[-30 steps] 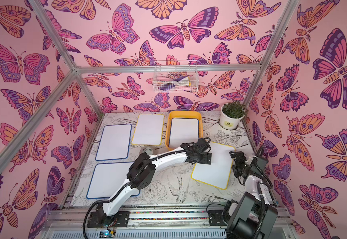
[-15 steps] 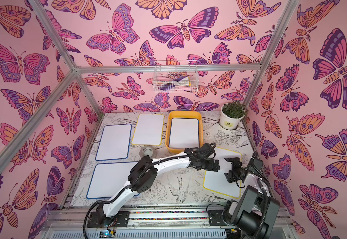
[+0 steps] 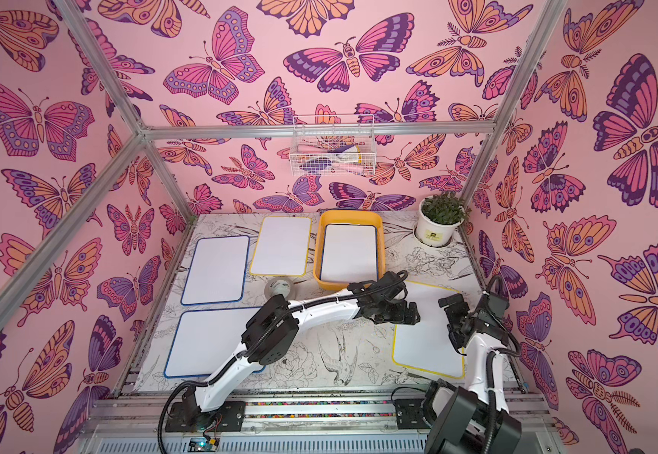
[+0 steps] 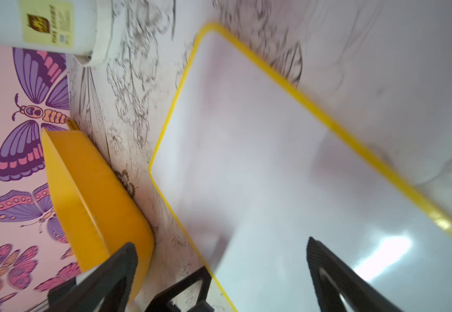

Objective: Put the whiteboard into the storage box
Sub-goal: Pick up the whiteboard at the center of the board.

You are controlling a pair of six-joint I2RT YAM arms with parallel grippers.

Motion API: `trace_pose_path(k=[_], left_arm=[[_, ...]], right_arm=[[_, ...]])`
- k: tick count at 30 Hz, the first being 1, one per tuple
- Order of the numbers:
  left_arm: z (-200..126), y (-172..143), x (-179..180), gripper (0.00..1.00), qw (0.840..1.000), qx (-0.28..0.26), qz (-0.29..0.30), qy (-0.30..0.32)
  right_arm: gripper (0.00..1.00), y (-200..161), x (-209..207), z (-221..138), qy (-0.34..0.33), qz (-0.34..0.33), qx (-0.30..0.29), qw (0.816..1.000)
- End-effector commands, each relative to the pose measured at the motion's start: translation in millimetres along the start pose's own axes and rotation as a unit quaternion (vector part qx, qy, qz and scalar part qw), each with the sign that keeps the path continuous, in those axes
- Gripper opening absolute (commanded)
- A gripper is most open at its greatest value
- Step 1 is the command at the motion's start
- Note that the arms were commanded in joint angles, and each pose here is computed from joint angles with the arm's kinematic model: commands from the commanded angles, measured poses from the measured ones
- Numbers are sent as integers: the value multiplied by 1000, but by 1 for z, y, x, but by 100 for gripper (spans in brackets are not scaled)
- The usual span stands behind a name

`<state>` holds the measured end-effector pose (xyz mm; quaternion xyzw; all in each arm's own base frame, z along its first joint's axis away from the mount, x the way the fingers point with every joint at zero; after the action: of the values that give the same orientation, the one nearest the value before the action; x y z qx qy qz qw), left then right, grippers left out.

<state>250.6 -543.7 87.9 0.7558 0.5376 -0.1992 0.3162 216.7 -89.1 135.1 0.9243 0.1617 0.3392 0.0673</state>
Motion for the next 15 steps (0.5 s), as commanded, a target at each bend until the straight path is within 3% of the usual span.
trace_pose_path(k=[1, 5, 15], left_arm=[[5, -10, 27, 95, 999, 19, -23, 41], [4, -7, 32, 95, 998, 17, -27, 46], [-1, 3, 39, 95, 998, 4, -36, 56]], right_arm=[[100, 20, -11, -12, -72, -59, -72, 993], [100, 27, -20, -1, -106, -79, -78, 988], [100, 32, -35, 42, -168, -83, 6, 982]])
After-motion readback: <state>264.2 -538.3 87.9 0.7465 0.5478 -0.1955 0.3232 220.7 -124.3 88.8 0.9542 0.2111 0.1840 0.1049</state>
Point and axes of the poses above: each gripper's point midway between its finger pads, its own z axis out along the fingers, its own x axis along the line the jaws close on, y = z × x, the point moved 5 cm from there along -z, back along the fingers, and after that the axes turned 1 degree about z, right-handed, at the moved point
